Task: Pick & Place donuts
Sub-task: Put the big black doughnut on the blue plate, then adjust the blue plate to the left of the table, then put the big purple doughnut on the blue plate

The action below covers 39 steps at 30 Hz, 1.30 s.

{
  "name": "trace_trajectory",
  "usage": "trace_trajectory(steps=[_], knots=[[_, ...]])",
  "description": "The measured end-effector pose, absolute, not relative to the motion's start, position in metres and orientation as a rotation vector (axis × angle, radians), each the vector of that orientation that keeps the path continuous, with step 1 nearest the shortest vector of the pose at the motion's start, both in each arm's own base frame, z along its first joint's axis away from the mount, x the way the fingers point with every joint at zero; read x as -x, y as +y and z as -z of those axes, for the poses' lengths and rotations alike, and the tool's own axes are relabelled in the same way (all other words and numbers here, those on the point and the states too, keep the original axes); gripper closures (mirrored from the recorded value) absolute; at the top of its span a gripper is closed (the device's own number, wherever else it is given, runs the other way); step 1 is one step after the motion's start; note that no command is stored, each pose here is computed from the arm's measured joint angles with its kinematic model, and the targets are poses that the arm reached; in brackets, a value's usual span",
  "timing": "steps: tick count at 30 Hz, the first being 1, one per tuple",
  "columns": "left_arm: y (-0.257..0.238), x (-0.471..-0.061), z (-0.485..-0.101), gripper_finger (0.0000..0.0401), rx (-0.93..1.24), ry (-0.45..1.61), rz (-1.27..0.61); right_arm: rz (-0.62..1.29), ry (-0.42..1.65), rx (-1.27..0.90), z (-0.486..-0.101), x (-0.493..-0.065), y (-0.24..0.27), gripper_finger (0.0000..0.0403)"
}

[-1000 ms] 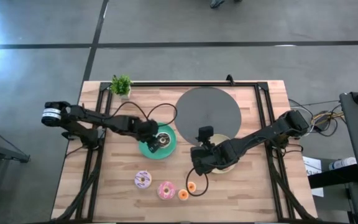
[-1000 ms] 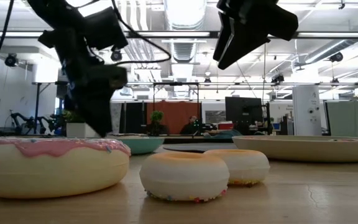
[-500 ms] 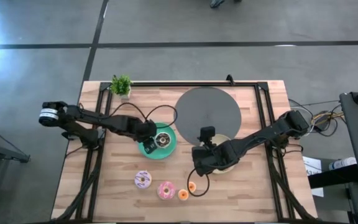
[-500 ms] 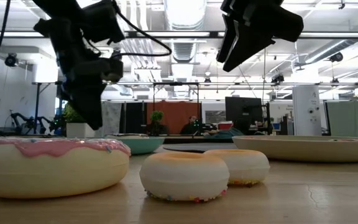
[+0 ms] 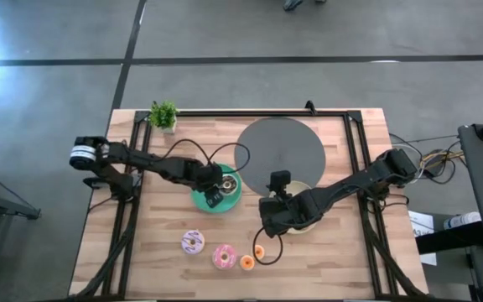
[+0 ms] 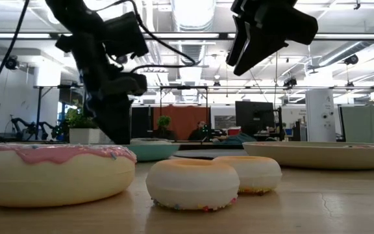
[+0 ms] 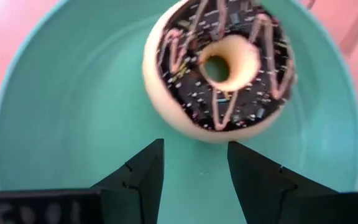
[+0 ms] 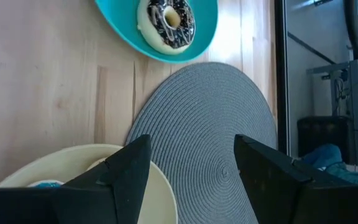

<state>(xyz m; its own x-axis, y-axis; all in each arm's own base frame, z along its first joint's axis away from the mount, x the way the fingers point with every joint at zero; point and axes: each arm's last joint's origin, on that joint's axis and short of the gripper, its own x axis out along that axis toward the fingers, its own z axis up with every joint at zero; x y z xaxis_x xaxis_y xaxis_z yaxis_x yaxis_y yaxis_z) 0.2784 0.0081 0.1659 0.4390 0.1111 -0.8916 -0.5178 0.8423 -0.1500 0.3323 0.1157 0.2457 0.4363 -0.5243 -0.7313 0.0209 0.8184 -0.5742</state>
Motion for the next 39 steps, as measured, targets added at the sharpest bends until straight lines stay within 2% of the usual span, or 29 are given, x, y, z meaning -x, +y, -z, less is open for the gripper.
trace_trajectory(steps=[8, 29, 33, 36, 39], knots=[[0.007, -0.26, -0.183, 0.025, 0.426, 1.112, -0.423, 0.36, 1.082, 0.536, -0.245, -0.332, 0.115, 0.0179], [-0.023, -0.222, -0.164, 0.025, 0.543, 1.219, -0.486, 0.36, 1.106, 0.551, -0.238, -0.326, 0.113, 0.0179], [-0.023, -0.223, -0.177, 0.025, 0.587, 1.148, -0.491, 0.366, 1.09, 0.533, -0.243, -0.323, 0.112, 0.0179], [-0.026, -0.229, -0.203, 0.025, 0.584, 0.973, -0.427, 0.373, 1.061, 0.502, -0.25, -0.319, 0.112, 0.0179], [-0.033, -0.234, -0.228, 0.025, 0.556, 0.788, -0.282, 0.363, 1.049, 0.466, -0.255, -0.309, 0.11, 0.0179]])
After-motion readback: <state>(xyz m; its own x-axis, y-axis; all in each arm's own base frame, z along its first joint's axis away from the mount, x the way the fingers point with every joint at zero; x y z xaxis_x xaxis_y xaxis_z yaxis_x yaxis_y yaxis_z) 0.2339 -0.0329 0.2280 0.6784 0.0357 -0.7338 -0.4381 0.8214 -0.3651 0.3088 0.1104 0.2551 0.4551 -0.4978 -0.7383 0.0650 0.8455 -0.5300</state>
